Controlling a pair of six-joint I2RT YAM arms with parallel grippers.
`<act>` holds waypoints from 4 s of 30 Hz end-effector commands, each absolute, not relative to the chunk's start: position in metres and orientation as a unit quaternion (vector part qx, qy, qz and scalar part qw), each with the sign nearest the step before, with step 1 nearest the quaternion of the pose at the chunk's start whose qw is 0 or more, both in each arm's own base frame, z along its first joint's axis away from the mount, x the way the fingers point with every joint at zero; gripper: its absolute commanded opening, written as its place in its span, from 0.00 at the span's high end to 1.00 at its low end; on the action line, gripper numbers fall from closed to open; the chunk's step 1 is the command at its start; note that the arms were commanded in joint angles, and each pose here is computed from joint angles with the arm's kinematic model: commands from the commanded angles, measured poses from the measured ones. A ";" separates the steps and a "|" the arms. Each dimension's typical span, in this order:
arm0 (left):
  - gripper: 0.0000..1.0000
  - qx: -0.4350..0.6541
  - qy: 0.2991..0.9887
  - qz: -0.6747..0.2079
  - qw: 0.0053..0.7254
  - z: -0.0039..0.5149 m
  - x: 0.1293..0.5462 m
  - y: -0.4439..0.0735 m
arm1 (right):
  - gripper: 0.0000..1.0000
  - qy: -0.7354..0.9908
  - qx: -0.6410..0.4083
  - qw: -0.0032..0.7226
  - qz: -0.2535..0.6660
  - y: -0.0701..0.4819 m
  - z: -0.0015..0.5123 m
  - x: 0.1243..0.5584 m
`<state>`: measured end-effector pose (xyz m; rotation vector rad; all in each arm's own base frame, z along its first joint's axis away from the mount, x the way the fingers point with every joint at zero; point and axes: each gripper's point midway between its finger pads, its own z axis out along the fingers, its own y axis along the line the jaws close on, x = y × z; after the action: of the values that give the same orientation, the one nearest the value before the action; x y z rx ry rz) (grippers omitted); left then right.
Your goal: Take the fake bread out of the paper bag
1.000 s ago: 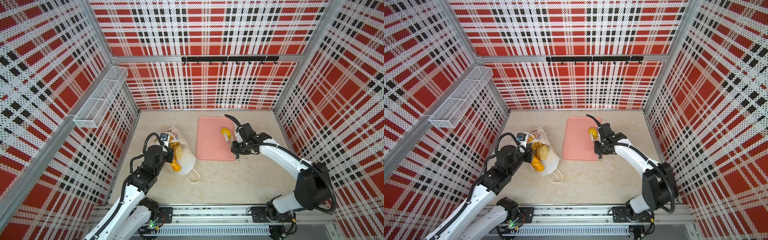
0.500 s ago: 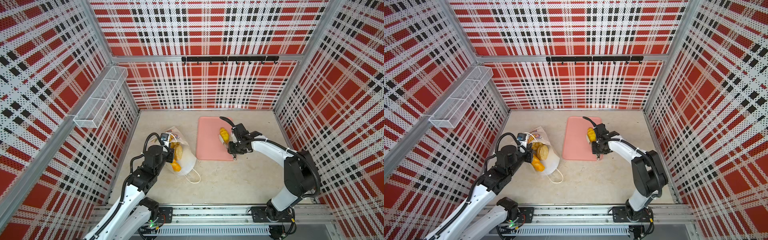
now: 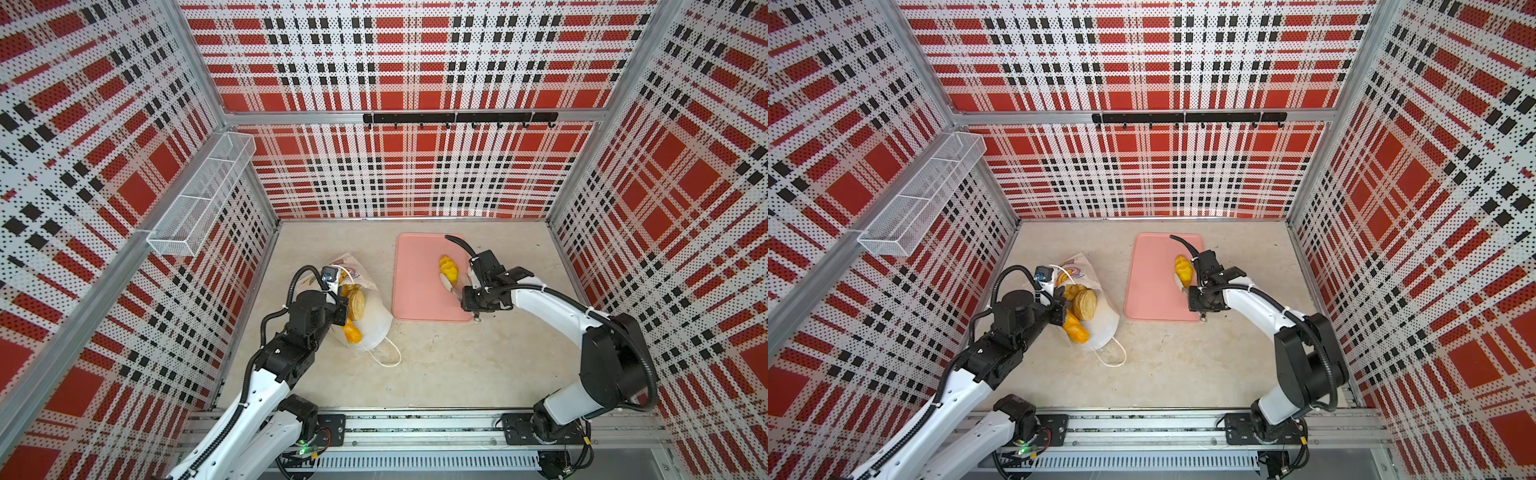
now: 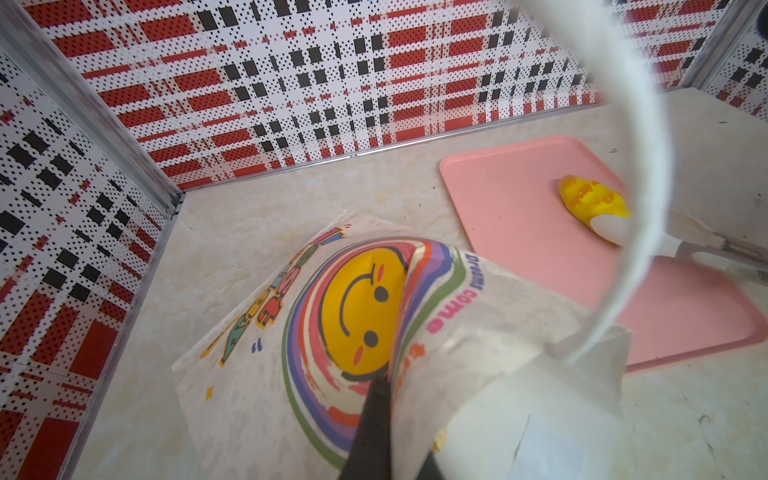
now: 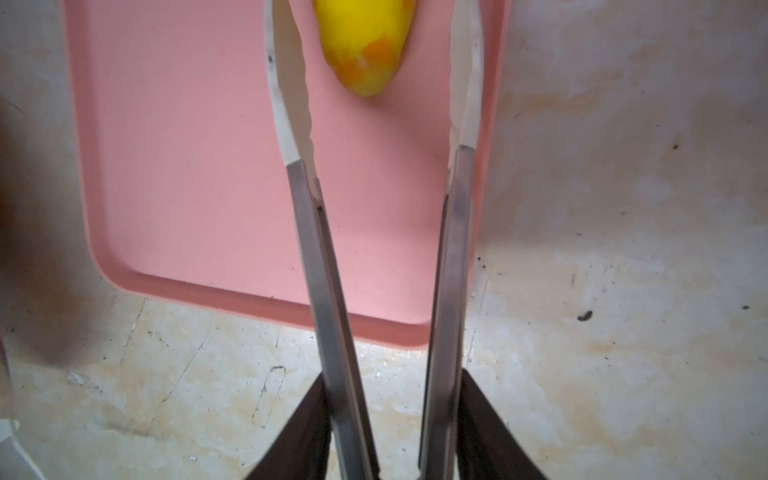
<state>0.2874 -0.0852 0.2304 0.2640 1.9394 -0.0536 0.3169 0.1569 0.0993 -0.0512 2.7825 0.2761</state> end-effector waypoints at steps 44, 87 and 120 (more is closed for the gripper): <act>1.00 0.115 0.812 -0.042 0.571 0.239 0.287 -0.094 | 0.40 0.983 -0.018 0.183 0.014 0.158 0.024 0.280; 1.00 0.120 0.813 -0.046 0.567 0.237 0.288 -0.097 | 0.32 0.974 0.052 0.216 -0.030 0.040 0.052 0.365; 1.00 0.123 0.814 -0.042 0.566 0.236 0.287 -0.098 | 0.15 0.962 0.077 0.250 0.073 0.064 0.068 0.337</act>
<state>0.2868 -0.0939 0.2258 0.2968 1.9517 -0.0730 0.3363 0.0599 0.0328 0.2177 2.7252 0.1217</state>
